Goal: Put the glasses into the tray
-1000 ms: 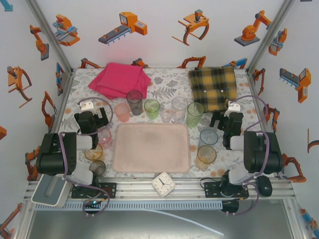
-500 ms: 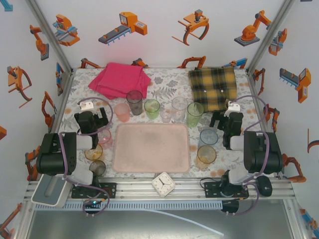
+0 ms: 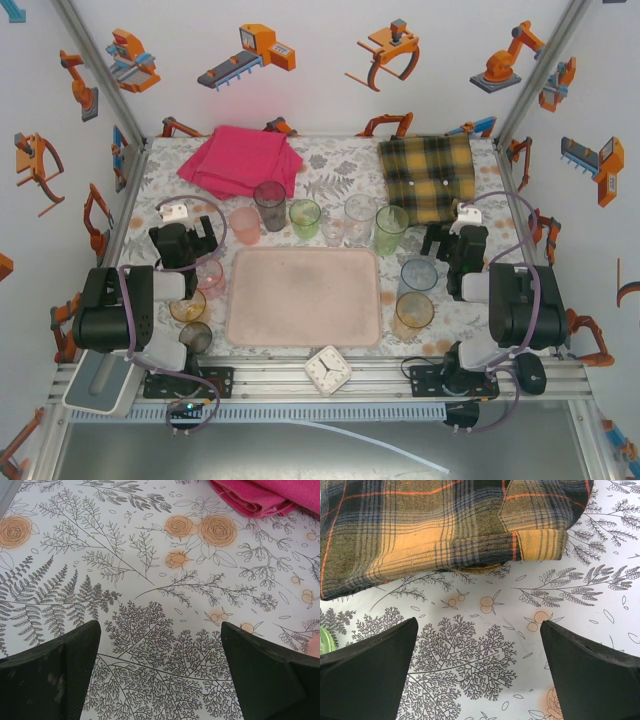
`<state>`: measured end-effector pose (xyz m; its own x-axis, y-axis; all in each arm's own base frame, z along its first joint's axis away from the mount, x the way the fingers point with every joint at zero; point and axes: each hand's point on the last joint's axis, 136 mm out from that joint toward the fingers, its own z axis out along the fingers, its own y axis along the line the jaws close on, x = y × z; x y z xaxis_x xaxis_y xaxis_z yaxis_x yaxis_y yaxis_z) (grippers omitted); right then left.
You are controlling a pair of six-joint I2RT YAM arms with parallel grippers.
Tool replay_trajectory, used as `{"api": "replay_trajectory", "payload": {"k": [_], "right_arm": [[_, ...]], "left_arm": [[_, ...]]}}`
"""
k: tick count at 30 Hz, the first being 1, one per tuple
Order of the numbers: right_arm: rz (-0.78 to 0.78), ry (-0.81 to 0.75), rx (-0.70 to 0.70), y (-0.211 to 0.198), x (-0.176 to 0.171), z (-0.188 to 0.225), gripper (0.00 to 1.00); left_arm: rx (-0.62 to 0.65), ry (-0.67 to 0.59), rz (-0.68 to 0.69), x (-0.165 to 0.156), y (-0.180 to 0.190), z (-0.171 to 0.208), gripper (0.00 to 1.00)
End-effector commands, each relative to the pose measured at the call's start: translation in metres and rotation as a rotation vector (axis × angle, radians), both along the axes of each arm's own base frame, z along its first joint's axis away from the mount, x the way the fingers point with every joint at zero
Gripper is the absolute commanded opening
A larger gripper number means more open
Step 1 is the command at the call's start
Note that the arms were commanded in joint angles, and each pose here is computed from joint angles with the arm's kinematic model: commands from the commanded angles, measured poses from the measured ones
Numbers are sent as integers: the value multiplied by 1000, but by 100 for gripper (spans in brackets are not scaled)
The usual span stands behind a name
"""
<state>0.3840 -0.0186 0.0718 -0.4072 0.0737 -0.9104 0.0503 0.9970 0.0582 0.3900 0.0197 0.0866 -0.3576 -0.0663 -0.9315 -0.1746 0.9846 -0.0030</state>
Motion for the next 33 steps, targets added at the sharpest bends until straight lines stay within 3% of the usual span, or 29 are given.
{"api": "replay_trajectory", "payload": {"k": [1,12,21,33], "right_arm": [[6,-59,-15,-1,12,17,99],[-18,-56,-20,-5,11,17,99],[-104,-86,-23,-19,3,29,99],[-128,-93,-26,-22,-1,43,99]], "left_arm": [[15,-10,-4,4,-1,4,97],[16,-15,1,5,0,7,97],[17,95,-12,13,-3,22,97],[-20,149,-11,18,-7,49,97]]}}
